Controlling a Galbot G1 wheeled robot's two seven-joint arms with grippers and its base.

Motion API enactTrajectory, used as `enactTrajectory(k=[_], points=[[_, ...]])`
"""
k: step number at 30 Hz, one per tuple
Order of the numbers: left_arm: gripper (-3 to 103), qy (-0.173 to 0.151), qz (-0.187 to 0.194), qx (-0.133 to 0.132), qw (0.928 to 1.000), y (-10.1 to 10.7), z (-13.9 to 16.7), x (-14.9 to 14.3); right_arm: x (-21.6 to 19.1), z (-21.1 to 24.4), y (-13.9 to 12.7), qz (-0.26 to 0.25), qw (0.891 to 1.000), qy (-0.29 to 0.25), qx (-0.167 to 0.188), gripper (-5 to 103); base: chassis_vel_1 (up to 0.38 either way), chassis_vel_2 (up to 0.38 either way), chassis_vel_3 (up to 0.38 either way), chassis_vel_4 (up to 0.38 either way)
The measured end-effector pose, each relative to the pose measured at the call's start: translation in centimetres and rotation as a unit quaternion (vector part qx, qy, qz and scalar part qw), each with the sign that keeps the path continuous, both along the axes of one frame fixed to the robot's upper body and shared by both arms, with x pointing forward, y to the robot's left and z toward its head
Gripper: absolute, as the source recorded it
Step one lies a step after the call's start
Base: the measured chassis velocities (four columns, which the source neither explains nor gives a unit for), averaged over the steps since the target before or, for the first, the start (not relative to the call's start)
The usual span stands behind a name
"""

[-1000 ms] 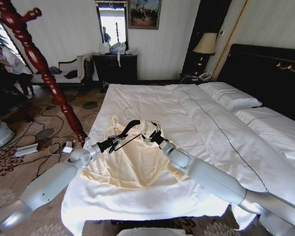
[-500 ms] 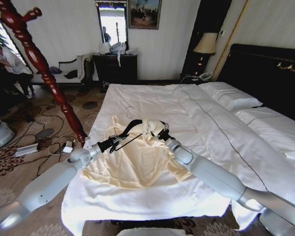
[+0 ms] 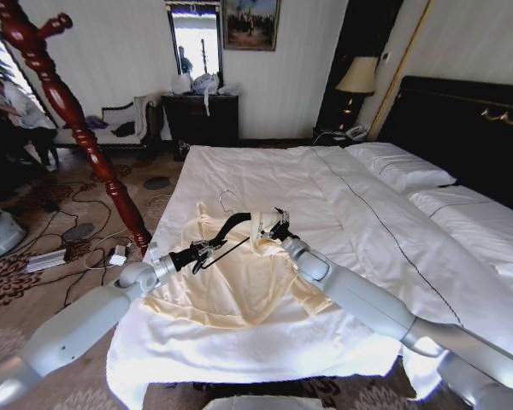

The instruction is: Pick up the clothes from the bed and hang them on the clothes hanger.

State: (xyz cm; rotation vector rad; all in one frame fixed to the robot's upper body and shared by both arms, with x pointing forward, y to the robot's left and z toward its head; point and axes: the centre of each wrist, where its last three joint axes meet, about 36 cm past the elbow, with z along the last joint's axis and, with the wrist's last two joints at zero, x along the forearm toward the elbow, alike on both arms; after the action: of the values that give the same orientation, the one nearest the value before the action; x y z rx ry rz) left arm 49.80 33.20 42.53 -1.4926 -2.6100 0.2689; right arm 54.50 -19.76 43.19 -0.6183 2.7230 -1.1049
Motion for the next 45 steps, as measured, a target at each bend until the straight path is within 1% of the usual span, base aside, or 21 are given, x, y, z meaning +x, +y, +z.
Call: enactTrajectory(k=[1,3,4,5,6,8,11,14,15,17,18,20,30,37,38,39,40,42,43,44,45], points=[[17,0.001,-0.001,0.001,1.0,-0.1,-0.1,-0.1,0.2,0.1,0.1,0.0,1.0,-0.001,-0.001,101,0.0,0.0,0.0,0.0],[17,0.001,-0.002,0.001,1.0,-0.2,-0.1,-0.2,0.4,0.1,0.1,0.0,1.0,-0.004,-0.003,93,0.0,0.0,0.0,0.0],[17,0.001,-0.002,0.001,1.0,-0.2,-0.1,-0.2,0.4,0.1,0.1,0.0,1.0,-0.004,-0.003,93,0.0,0.0,0.0,0.0],[17,0.0,-0.003,0.001,1.0,-0.2,-0.1,-0.2,0.5,0.1,0.0,0.001,1.0,-0.005,-0.004,88,0.0,0.0,0.0,0.0],[17,0.0,-0.003,0.001,1.0,-0.2,-0.1,-0.2,0.5,0.1,0.0,0.001,1.0,-0.006,-0.004,88,0.0,0.0,0.0,0.0],[17,-0.001,-0.002,0.001,1.0,-0.1,0.0,-0.1,0.5,0.1,0.0,0.003,1.0,-0.007,-0.003,79,0.0,0.0,0.0,0.0],[17,-0.001,-0.002,0.001,1.0,-0.1,0.0,0.0,0.4,0.0,0.0,0.005,1.0,-0.007,-0.003,75,0.0,0.0,0.0,0.0],[17,-0.001,-0.003,0.0,1.0,-0.2,0.0,0.0,0.4,-0.1,0.0,0.01,1.0,-0.007,-0.004,66,0.0,0.0,0.0,0.0],[17,-0.001,-0.003,0.0,1.0,-0.2,0.0,0.0,0.4,-0.1,0.0,0.01,1.0,-0.007,-0.004,66,0.0,0.0,0.0,0.0],[17,-0.001,-0.003,0.0,1.0,-0.3,0.1,0.0,0.3,-0.1,0.1,0.011,1.0,-0.007,-0.003,59,0.0,0.0,0.0,0.0],[17,-0.001,-0.003,0.0,1.0,-0.3,0.1,0.0,0.3,-0.1,0.1,0.011,1.0,-0.007,-0.003,59,0.0,0.0,0.0,0.0],[17,-0.001,-0.003,0.0,1.0,-0.3,0.1,0.0,0.3,-0.1,0.1,0.01,1.0,-0.009,-0.004,54,0.0,0.0,0.0,0.0],[17,-0.004,0.006,0.002,1.0,-0.1,0.5,0.0,-0.1,0.2,0.3,0.007,1.0,-0.012,-0.001,54,0.0,0.0,0.0,0.0],[17,-0.011,0.045,0.002,0.9989,0.3,1.1,-0.2,-0.2,0.6,0.2,0.013,1.0,-0.011,-0.001,54,0.0,0.0,0.0,0.0],[17,-0.011,0.045,0.002,0.9989,0.3,1.1,-0.2,-0.2,0.6,0.2,0.013,1.0,-0.011,-0.001,54,0.0,0.0,0.0,0.0],[15,-0.012,0.057,0.003,0.9983,0.5,1.2,-0.3,-0.2,0.6,0.2,0.015,1.0,-0.011,-0.001,54,0.0,0.0,0.0,0.0],[30,-0.023,0.073,0.008,0.997,0.8,1.7,-0.5,-0.2,0.7,0.0,0.017,1.0,-0.014,-0.001,52,0.0,0.0,0.0,0.0],[30,-0.025,0.075,0.009,0.9968,0.8,1.8,-0.6,-0.2,0.6,-0.1,0.017,1.0,-0.014,-0.001,52,0.0,0.0,0.0,0.0],[41,-0.029,0.083,0.009,0.9961,0.9,2.2,-0.9,-0.3,0.6,-0.2,0.016,1.0,-0.014,-0.001,49,0.0,0.0,0.0,0.0],[46,-0.03,0.088,0.011,0.9956,1.1,2.4,-1.0,-0.3,0.6,-0.3,0.014,1.0,-0.015,0.0,49,0.0,0.0,0.0,0.0],[52,-0.031,0.09,0.01,0.9954,1.1,2.5,-1.3,-0.3,0.6,-0.3,0.013,1.0,-0.017,0.001,46,0.0,0.0,0.0,0.0]])
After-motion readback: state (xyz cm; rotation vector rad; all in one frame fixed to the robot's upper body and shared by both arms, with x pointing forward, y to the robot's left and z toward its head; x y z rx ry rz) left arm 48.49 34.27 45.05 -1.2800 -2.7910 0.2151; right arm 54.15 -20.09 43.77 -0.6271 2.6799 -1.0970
